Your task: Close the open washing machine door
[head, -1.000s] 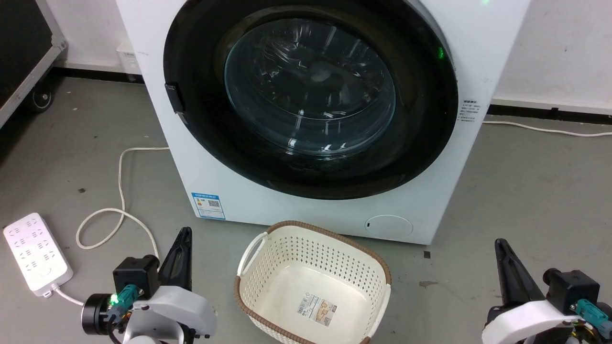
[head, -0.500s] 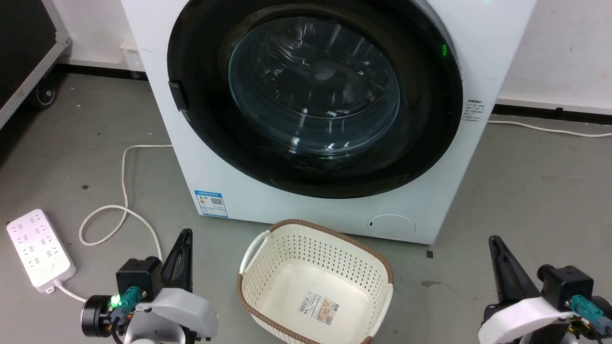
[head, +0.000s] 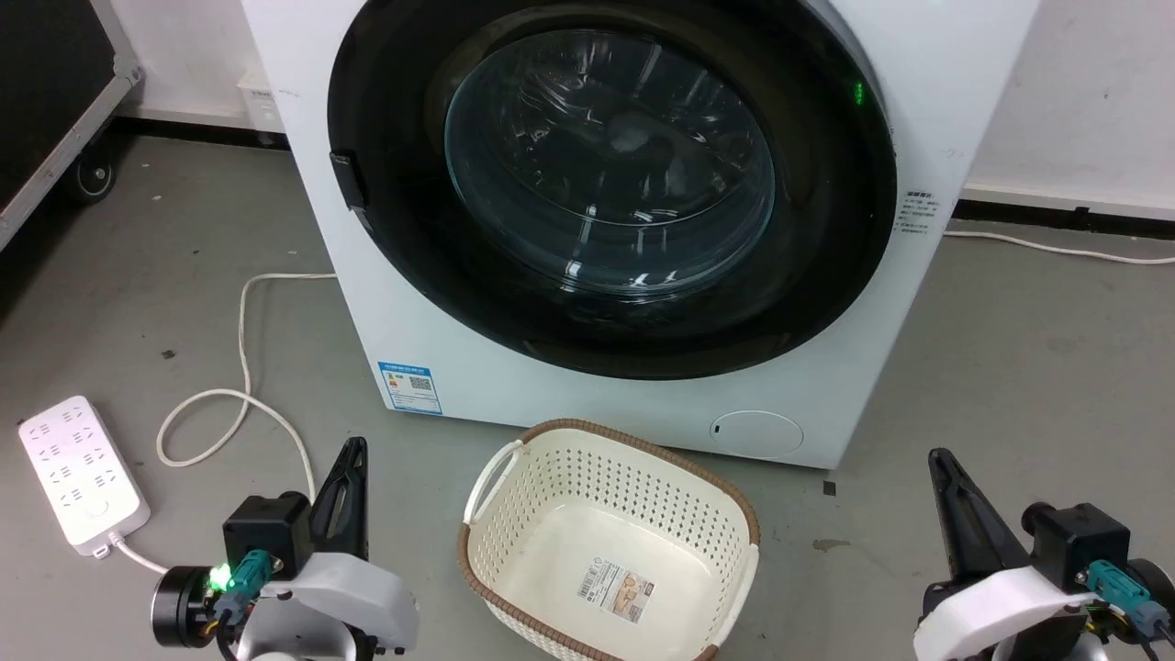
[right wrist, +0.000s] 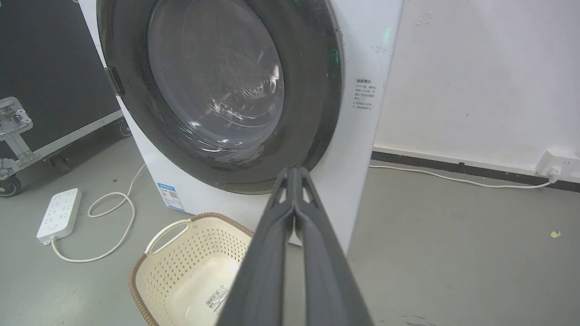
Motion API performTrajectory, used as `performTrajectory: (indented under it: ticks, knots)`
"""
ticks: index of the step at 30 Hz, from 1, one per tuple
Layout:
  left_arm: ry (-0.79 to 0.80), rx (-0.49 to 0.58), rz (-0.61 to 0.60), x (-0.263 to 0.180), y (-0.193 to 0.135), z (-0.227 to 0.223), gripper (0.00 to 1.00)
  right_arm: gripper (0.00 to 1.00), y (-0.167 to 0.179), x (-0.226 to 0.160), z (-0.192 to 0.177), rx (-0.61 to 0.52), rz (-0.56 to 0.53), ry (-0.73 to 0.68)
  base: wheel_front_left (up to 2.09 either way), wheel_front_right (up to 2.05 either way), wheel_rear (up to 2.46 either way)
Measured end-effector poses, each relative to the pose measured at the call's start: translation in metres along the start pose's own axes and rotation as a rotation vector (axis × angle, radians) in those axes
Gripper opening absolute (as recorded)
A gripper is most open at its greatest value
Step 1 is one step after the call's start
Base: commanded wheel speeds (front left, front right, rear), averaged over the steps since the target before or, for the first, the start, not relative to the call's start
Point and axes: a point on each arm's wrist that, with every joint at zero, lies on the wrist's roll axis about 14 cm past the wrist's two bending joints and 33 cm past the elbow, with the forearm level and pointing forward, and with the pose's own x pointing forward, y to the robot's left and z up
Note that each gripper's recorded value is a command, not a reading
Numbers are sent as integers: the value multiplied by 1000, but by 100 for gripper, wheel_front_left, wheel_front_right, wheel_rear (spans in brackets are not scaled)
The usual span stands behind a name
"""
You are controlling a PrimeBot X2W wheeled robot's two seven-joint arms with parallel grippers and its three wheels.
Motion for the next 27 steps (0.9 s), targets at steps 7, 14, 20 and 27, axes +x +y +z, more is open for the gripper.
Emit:
performTrajectory:
  ticks: [7, 14, 20, 27]
  knots:
    - [9, 13, 7, -3, 1, -1, 0, 0, 4, 2, 2, -6, 11, 1, 0, 0, 0]
    - [8, 21, 13, -3, 2, 0, 0, 0, 7, 3, 3, -15, 23, 6, 0, 0, 0]
    - [10, 28, 20, -4, 3, 0, 0, 0, 11, 4, 4, -24, 33, 9, 0, 0, 0]
    - [18, 37, 31, -7, 5, -1, 0, 0, 14, 6, 5, -33, 44, 14, 0, 0, 0]
